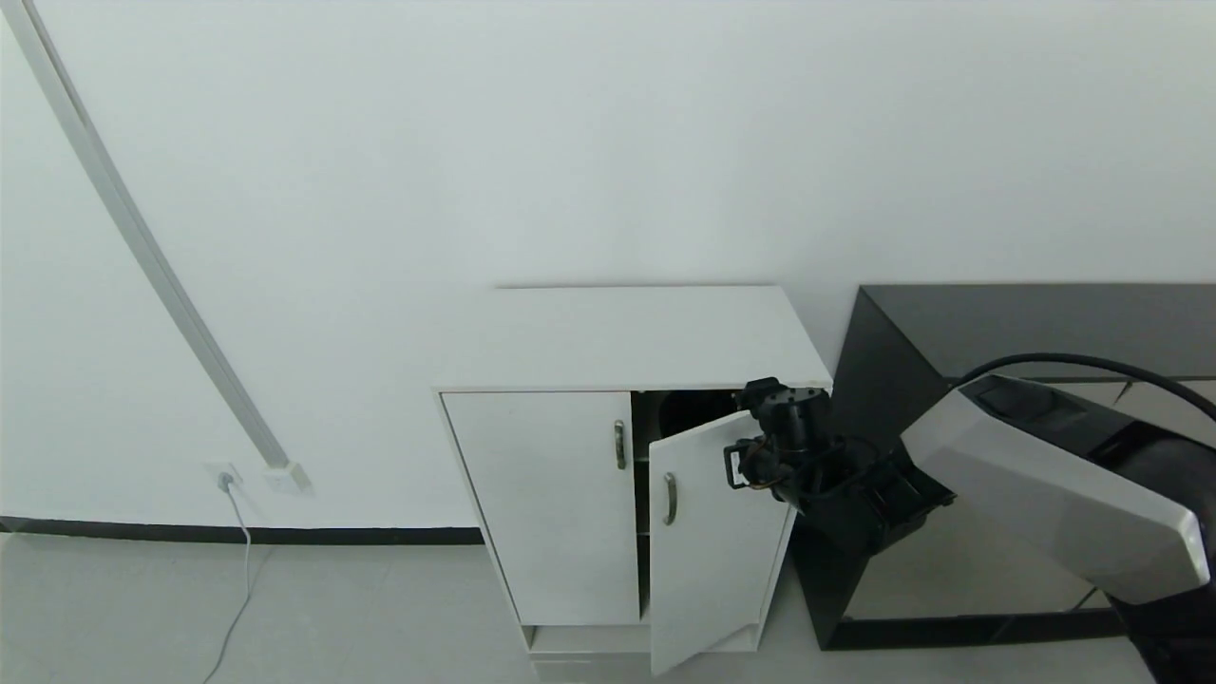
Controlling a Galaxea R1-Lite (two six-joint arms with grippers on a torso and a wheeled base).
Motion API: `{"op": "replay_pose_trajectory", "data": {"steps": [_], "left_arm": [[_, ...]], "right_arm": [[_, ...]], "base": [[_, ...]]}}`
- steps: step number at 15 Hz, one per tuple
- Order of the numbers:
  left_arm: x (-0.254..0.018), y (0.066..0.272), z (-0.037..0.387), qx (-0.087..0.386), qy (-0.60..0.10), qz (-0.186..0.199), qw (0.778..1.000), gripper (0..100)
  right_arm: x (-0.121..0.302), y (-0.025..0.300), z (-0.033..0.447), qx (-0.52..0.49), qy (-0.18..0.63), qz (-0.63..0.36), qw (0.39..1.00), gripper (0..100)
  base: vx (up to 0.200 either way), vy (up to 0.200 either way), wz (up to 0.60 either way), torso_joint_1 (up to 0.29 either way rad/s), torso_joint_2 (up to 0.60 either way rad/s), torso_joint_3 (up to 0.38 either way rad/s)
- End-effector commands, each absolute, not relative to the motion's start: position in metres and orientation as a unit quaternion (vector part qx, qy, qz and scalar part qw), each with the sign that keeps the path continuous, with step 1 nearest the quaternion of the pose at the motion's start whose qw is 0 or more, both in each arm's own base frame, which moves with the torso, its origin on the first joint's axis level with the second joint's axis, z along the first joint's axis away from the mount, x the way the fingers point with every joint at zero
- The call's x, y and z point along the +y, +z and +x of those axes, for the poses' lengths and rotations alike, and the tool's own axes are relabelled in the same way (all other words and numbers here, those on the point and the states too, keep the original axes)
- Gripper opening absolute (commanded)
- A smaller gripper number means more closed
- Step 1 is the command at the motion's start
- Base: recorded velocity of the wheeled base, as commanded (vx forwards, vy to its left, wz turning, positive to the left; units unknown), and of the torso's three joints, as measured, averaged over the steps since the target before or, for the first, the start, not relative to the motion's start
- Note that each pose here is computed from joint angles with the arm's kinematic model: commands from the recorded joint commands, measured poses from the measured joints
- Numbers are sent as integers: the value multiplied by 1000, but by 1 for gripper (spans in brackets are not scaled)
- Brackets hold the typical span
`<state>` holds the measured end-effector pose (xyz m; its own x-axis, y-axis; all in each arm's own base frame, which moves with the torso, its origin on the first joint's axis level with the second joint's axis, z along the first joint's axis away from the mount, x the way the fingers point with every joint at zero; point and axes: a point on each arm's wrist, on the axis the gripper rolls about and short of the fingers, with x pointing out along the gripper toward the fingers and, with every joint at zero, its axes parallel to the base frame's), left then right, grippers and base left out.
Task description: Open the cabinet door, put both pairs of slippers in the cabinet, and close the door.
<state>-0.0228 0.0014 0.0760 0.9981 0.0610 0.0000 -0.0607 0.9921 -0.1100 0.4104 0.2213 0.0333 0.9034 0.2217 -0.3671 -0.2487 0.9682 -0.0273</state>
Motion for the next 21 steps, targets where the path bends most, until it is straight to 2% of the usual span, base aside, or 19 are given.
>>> {"op": "replay_pose_trajectory", "data": {"steps": [1,21], "left_arm": [[1,76,-23,-2,31,-55,998,0],[1,76,-23,-2,31,-55,998,0]], "right_arm": [[224,21,419,185,120,-37,975,0],[222,17,461,149,99,-21,984,0]], "base": [[0,0,0,0,0,0],[0,0,0,0,0,0]]}}
